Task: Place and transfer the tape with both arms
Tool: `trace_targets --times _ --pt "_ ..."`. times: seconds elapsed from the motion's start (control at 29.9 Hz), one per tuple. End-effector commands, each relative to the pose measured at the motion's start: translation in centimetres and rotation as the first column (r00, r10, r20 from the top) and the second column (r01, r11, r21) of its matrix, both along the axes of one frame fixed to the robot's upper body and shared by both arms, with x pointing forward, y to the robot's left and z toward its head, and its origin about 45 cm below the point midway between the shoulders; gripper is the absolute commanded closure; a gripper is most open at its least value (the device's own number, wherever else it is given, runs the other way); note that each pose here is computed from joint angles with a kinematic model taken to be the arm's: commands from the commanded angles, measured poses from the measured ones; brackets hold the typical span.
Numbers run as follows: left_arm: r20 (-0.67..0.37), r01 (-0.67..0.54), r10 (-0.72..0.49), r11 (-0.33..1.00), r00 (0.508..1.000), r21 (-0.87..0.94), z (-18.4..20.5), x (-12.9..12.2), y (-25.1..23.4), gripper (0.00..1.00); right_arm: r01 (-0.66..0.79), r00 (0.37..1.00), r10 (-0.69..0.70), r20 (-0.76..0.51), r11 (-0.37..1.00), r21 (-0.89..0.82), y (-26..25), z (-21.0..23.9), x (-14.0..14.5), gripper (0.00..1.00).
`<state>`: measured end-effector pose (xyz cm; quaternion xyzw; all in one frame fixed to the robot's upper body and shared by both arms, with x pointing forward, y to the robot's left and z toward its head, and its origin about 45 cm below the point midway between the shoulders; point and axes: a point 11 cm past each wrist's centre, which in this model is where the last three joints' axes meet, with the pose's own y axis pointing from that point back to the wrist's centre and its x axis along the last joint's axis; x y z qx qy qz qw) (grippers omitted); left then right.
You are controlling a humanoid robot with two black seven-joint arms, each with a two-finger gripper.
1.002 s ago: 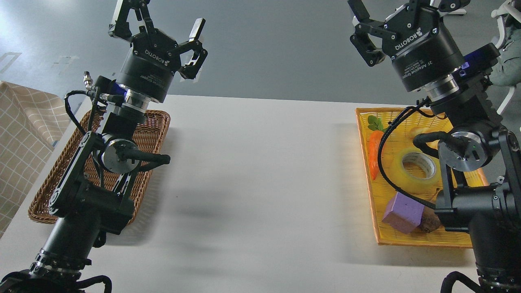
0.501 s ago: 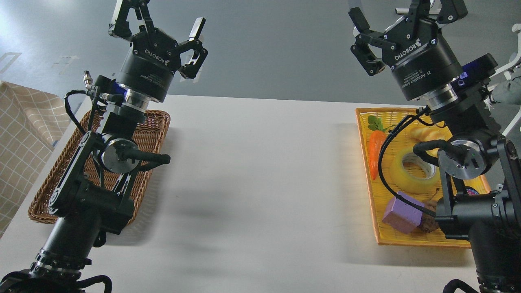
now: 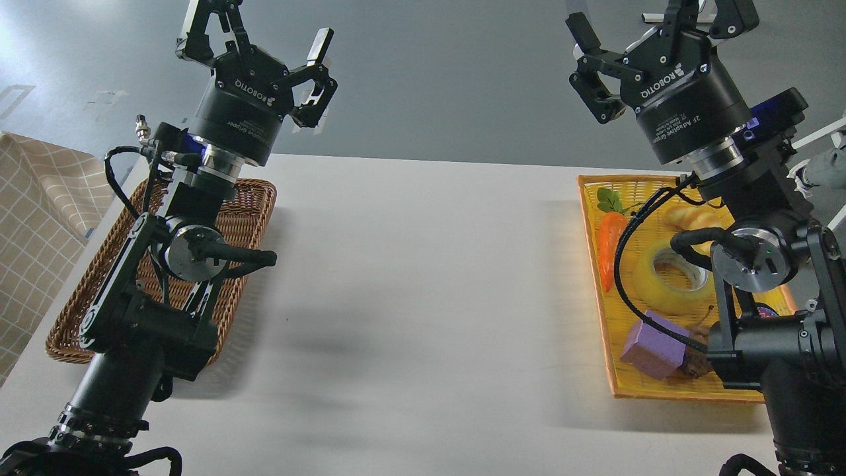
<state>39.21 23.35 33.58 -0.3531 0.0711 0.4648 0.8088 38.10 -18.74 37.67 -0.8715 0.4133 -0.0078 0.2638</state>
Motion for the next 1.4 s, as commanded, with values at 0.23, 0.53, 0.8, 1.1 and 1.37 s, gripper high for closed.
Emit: trace_targets --times 0.23,0.53,0.8,1.1,1.37 --pt "-0.003 0.007 -0.007 1.0 1.0 -0.018 -0.1 0.0 -0.5 0.01 0.003 1.0 -0.003 -0.002 1.0 0.002 -0.1 -0.1 0.0 0.0" --pt "-0.005 0.007 -0.007 1.0 1.0 -0.02 -0.2 -0.1 -0.5 0.01 0.004 1.0 -0.004 -0.005 1.0 0.001 -0.2 -0.2 0.1 0.0" --pt "-0.002 0.008 -0.008 1.0 1.0 -0.018 -0.1 -0.1 -0.5 0.01 0.004 1.0 -0.004 -0.005 1.0 -0.001 -0.1 -0.2 0.2 0.0" --pt "-0.009 0.005 -0.005 1.0 1.0 -0.02 -0.4 -0.1 -0.4 0.01 0.011 1.0 -0.011 -0.005 1.0 -0.005 -0.2 -0.3 0.1 0.0" --pt "-0.024 0.0 0.0 1.0 1.0 -0.018 -1.0 -0.3 -0.1 0.01 0.12 0.992 -0.125 -0.003 0.96 -0.254 -3.4 -2.6 0.8 0.0"
